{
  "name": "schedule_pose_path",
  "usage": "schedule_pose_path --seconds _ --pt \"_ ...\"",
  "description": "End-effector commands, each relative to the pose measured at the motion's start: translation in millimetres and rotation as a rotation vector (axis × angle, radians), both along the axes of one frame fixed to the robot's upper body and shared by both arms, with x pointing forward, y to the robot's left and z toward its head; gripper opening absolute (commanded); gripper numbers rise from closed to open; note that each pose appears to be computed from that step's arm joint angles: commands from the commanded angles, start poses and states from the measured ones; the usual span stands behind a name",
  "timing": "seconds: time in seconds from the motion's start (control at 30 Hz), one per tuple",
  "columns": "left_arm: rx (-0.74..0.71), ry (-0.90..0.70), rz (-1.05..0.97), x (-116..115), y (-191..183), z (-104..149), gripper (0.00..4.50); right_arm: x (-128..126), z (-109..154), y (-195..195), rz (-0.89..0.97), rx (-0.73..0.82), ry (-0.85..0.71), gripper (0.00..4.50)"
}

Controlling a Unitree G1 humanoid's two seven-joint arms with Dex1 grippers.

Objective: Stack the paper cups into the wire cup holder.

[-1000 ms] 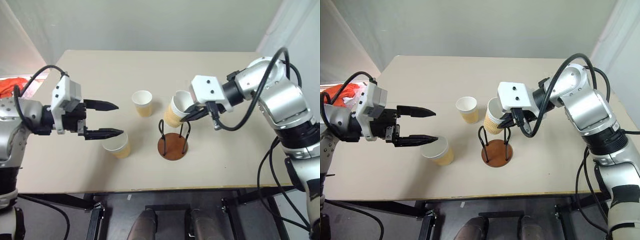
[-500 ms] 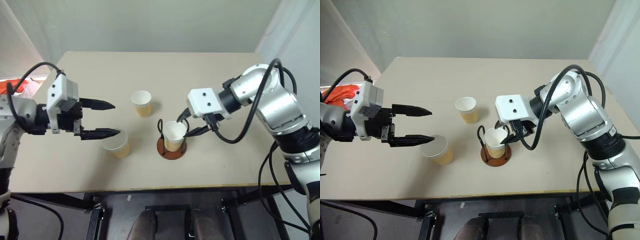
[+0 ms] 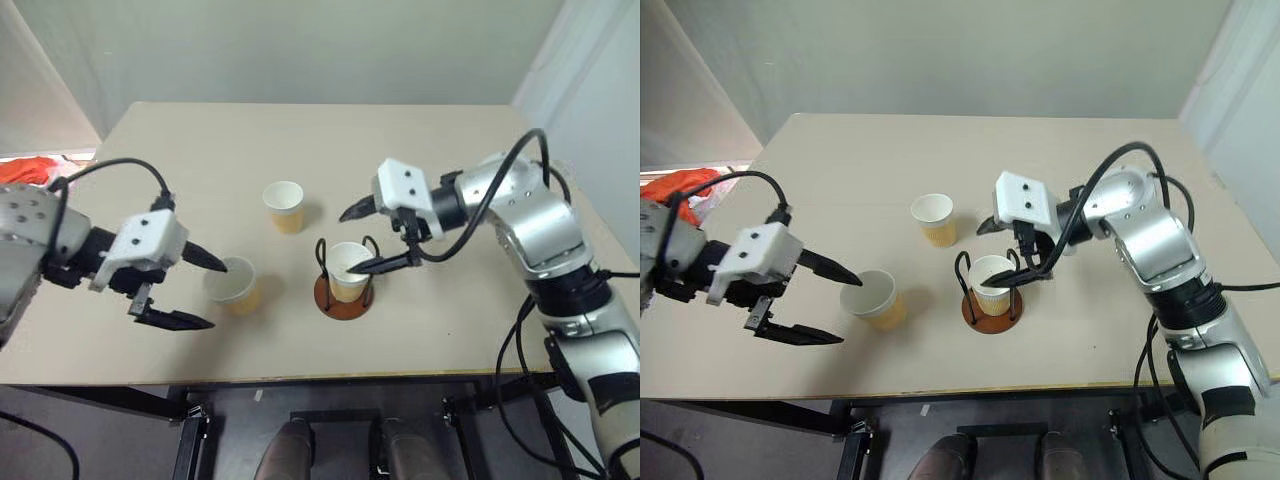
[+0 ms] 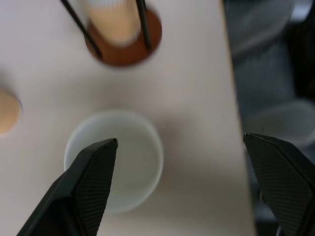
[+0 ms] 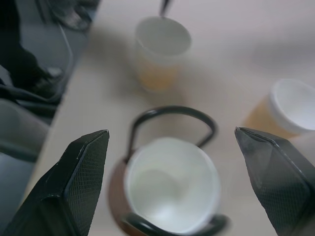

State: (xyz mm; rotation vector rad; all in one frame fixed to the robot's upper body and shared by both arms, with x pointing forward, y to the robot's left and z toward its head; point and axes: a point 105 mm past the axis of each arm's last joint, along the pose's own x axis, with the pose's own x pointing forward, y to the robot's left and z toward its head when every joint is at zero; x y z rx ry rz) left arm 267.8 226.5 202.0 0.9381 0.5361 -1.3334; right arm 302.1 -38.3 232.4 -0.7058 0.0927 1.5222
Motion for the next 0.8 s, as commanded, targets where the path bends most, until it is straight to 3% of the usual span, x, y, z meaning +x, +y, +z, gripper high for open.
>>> schedule_pose_path --seconds 0.03,0.17,0.27,0.63,0.77,0.8 --pt "0.115 -0.033 -0.078 9 -3 -11 4.50 0 20 -3 -0.042 0.074 -0.043 4.33" --pt "0.158 -0.017 -0.123 14 -5 -28 4.50 0 18 -10 -0.090 0.080 -0.035 4.33" --pt "0.156 0.001 -0.141 13 -7 -33 3.91 1 17 -17 -0.127 0.075 -0.037 4.36" --pt "0.153 0.028 -0.160 12 -9 -41 0.04 11 17 -47 -0.256 0.027 -0.068 4.36" --pt "0.126 0.001 -0.168 15 -15 -29 0.04 11 28 -76 -0.322 0.055 -0.059 4.36" --pt "0.083 -0.035 -0.169 18 -19 -13 0.04 1 35 -88 -0.304 0.103 -0.043 4.36"
